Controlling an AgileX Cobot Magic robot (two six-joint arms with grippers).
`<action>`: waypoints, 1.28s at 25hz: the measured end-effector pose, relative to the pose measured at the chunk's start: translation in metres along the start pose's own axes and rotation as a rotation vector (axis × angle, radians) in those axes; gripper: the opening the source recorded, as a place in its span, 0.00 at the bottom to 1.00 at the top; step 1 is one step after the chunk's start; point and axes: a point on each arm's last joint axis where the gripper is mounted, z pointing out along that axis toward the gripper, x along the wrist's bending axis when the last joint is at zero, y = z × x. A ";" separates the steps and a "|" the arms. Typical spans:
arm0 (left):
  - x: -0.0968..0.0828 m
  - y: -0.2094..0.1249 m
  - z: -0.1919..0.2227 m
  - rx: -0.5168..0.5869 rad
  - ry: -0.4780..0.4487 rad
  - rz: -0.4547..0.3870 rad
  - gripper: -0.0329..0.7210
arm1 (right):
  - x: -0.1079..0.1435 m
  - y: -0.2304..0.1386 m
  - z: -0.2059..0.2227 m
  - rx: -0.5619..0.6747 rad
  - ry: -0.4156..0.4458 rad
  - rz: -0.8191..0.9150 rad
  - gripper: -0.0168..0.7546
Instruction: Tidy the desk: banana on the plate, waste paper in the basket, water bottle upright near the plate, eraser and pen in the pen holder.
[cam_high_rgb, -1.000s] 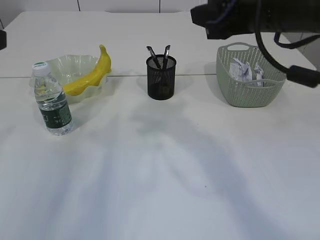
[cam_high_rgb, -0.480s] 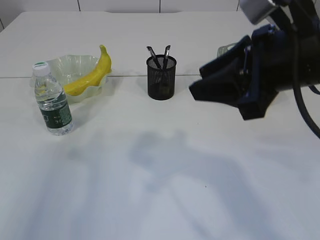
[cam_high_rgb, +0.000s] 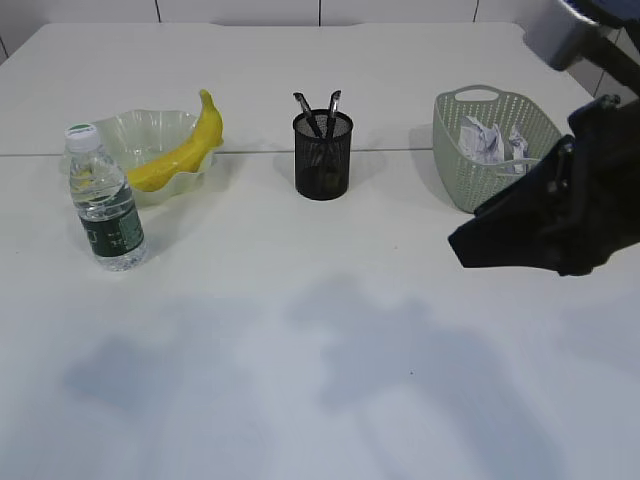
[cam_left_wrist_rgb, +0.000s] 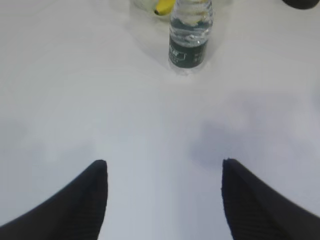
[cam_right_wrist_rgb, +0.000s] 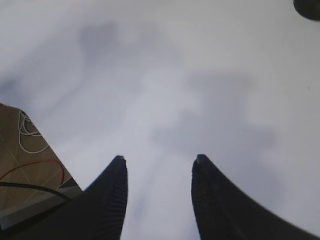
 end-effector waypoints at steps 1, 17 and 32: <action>0.000 -0.002 -0.002 0.006 -0.004 0.001 0.72 | 0.000 -0.003 -0.003 0.028 -0.019 0.019 0.44; 0.013 -0.044 -0.058 0.011 -0.080 0.023 0.72 | 0.038 -0.044 -0.099 0.064 -0.300 0.198 0.44; 0.024 -0.096 -0.109 -0.142 -0.225 -0.031 0.72 | 0.094 -0.119 -0.170 -0.136 -0.447 0.110 0.44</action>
